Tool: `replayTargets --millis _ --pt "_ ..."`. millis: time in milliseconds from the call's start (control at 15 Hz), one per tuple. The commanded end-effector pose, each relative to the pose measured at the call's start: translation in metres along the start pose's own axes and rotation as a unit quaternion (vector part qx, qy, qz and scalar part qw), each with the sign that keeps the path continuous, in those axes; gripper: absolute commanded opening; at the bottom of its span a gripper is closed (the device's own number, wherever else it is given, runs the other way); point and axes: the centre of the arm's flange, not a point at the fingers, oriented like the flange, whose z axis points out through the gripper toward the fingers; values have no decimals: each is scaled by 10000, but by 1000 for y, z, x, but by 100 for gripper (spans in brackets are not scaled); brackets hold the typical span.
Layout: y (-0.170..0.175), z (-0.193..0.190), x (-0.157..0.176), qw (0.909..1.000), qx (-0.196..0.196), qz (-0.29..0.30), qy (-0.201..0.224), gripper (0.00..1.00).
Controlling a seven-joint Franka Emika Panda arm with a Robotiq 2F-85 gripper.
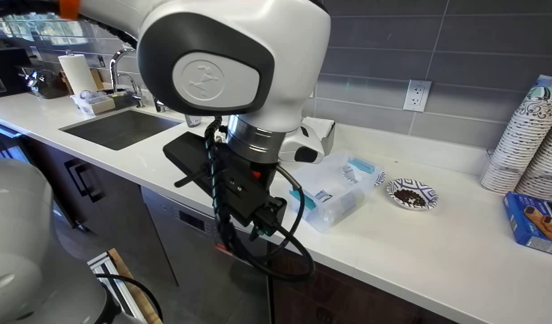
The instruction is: Remove the chocolate bar from the basket
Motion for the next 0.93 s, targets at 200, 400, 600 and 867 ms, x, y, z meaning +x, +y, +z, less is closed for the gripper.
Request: replayTargets --millis 200,400,600,867 --pt "-33 47 66 9982 313 -266 438 100" --pt "-58 63 103 9964 143 -528 648 100" --pt "-80 60 143 9921 -185 -662 1050 100" --pt "-89 34 183 9841 -702 -377 1585 100"
